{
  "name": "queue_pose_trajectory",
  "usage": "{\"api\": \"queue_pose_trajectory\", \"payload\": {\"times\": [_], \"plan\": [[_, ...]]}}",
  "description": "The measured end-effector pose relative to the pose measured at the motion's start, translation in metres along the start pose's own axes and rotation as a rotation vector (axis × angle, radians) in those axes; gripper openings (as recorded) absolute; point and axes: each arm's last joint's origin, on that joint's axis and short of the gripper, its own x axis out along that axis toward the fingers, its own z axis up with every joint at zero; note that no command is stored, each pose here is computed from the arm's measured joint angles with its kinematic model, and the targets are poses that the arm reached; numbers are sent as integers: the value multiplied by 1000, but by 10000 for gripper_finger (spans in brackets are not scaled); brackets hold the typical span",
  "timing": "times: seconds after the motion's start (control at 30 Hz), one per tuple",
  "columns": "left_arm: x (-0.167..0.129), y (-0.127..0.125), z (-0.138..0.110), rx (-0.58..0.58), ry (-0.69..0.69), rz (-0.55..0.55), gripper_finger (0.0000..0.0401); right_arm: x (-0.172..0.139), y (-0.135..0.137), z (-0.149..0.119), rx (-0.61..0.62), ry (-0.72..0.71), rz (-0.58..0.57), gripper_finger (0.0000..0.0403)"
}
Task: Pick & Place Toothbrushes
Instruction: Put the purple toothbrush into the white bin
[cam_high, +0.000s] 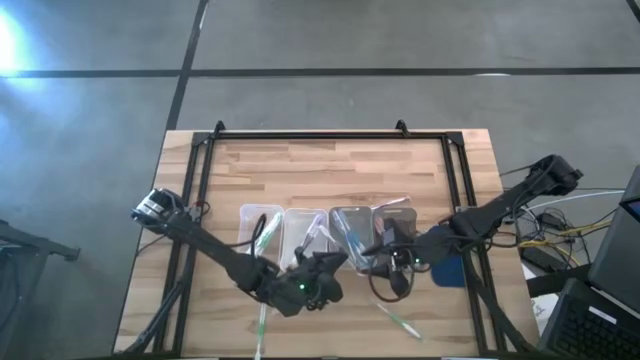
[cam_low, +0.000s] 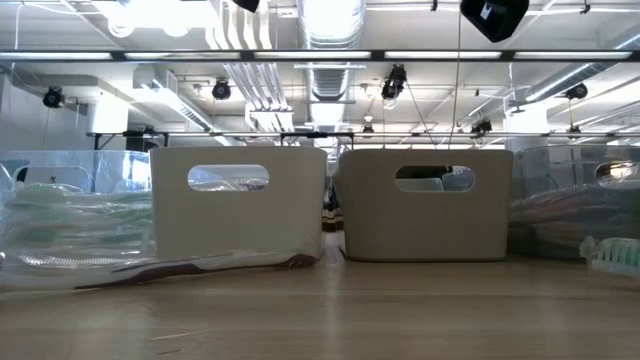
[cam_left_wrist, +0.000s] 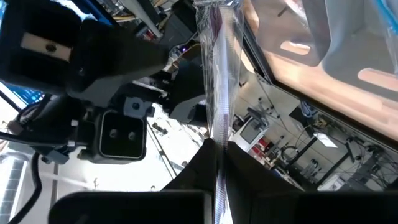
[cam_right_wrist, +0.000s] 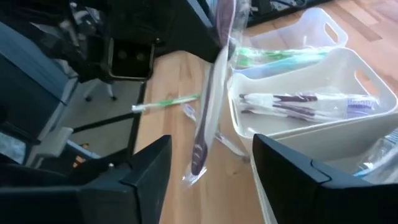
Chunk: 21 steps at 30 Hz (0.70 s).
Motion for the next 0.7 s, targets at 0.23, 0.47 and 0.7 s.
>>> {"api": "queue_pose_trajectory", "payload": {"times": [0.23, 0.47, 0.7], "plan": [[6, 0, -4, -21, -5, 11, 17, 11, 0, -1, 0, -2, -12, 232], [8, 1, -6, -31, 0, 19, 17, 21, -1, -3, -3, -11, -19, 231], [8, 1, -6, -31, 1, 19, 17, 33, -2, -5, 3, -26, -28, 194]]}}
